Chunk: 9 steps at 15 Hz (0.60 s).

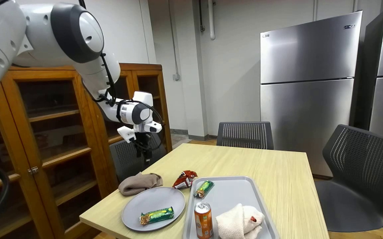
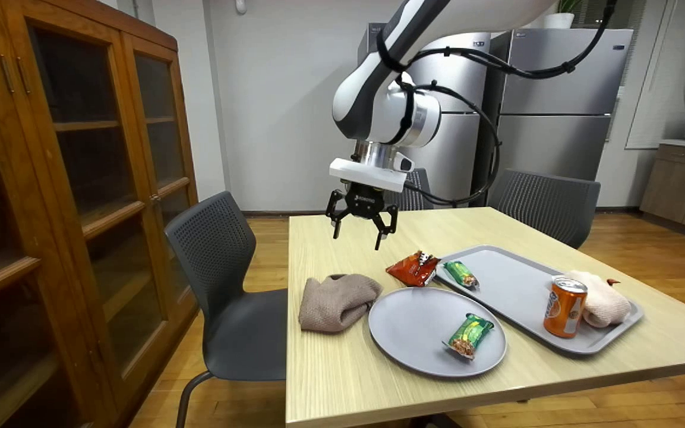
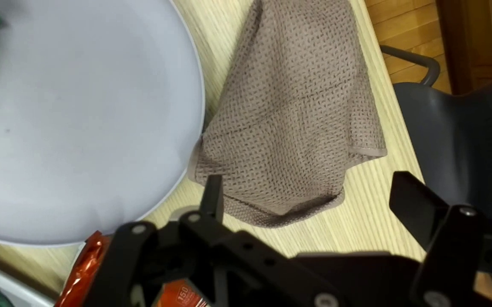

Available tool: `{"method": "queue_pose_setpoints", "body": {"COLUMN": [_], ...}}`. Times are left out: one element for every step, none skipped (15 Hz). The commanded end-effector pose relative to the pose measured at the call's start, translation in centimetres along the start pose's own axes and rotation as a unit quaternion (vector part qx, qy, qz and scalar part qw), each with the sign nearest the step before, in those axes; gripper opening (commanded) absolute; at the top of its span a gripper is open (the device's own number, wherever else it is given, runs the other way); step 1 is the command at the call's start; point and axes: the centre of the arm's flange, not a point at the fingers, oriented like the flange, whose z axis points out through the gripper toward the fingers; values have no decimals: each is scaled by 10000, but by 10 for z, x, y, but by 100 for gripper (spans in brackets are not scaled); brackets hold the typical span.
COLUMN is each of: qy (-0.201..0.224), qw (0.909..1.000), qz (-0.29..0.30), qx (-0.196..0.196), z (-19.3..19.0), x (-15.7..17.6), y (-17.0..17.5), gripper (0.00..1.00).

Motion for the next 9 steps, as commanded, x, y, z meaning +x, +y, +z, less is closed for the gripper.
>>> {"method": "queue_pose_setpoints", "body": {"qy": [-55, -55, -38, -48, -45, -40, -19, -4, 15], "qw": [10000, 10000, 10000, 10000, 9999, 9997, 9994, 9988, 9980], "qz": [-79, -55, -2, 54, 139, 232, 353, 476, 615], "qx": [-1, -25, -53, -35, -9, 4, 42, 82, 123], "z": [-28, -30, -32, -34, -36, -37, -39, -39, -40], "x": [-24, -26, -27, -28, -30, -32, -34, -36, -39], "y": [33, 39, 48, 55, 64, 72, 81, 88, 96], "gripper": [100, 100, 100, 100, 100, 100, 100, 100, 100]}}
